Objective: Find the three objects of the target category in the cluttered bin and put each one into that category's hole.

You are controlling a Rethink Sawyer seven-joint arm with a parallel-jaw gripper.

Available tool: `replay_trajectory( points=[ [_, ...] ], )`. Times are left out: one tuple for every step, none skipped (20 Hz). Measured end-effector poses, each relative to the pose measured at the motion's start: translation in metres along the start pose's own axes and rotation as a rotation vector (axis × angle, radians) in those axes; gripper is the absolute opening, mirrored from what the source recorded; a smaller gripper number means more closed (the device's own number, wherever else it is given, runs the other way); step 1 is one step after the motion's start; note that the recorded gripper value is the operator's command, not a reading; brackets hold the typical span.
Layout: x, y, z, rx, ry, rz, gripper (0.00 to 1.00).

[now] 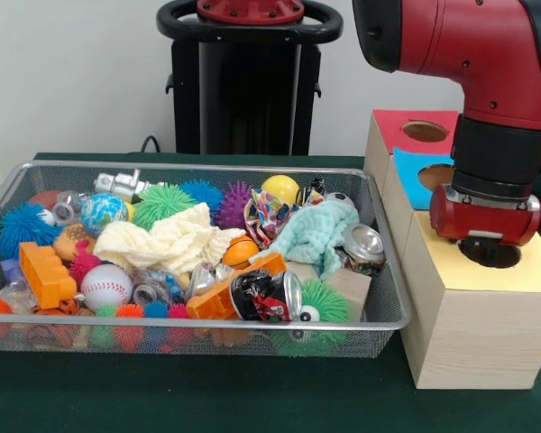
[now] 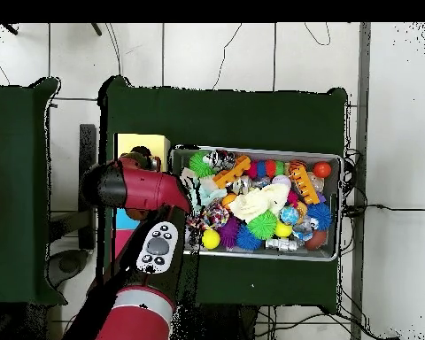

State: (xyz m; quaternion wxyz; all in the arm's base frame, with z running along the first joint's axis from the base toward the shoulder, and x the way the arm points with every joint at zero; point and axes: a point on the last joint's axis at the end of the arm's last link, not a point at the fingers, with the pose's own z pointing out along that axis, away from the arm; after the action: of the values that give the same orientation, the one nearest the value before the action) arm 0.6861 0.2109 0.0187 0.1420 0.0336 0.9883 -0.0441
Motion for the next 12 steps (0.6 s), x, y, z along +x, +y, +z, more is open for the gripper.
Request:
replay_trajectory(
  points=[
    [0.000,0.000,0.000,0.000,0.000,0.000,0.00],
    [0.000,0.000,0.000,-0.001,0.000,0.001,0.00],
    [0.000,0.000,0.000,-0.001,0.001,0.002,0.00],
    [0.000,-0.001,0.000,-0.002,0.001,0.003,0.00],
    [0.000,-0.003,0.000,-0.007,0.007,0.011,0.00],
    [0.001,-0.005,0.000,-0.010,0.010,0.017,0.00],
    [0.000,-0.006,0.000,-0.011,0.011,0.020,0.00],
    [0.000,-0.008,-0.001,-0.016,0.014,0.029,0.00],
    [-0.001,-0.009,-0.003,-0.024,0.016,0.037,0.00],
    [-0.001,-0.010,-0.004,-0.032,0.020,0.045,0.00],
    [-0.001,-0.010,-0.005,-0.035,0.021,0.048,0.00],
    [-0.001,-0.010,-0.006,-0.038,0.023,0.051,0.00]
  ],
)
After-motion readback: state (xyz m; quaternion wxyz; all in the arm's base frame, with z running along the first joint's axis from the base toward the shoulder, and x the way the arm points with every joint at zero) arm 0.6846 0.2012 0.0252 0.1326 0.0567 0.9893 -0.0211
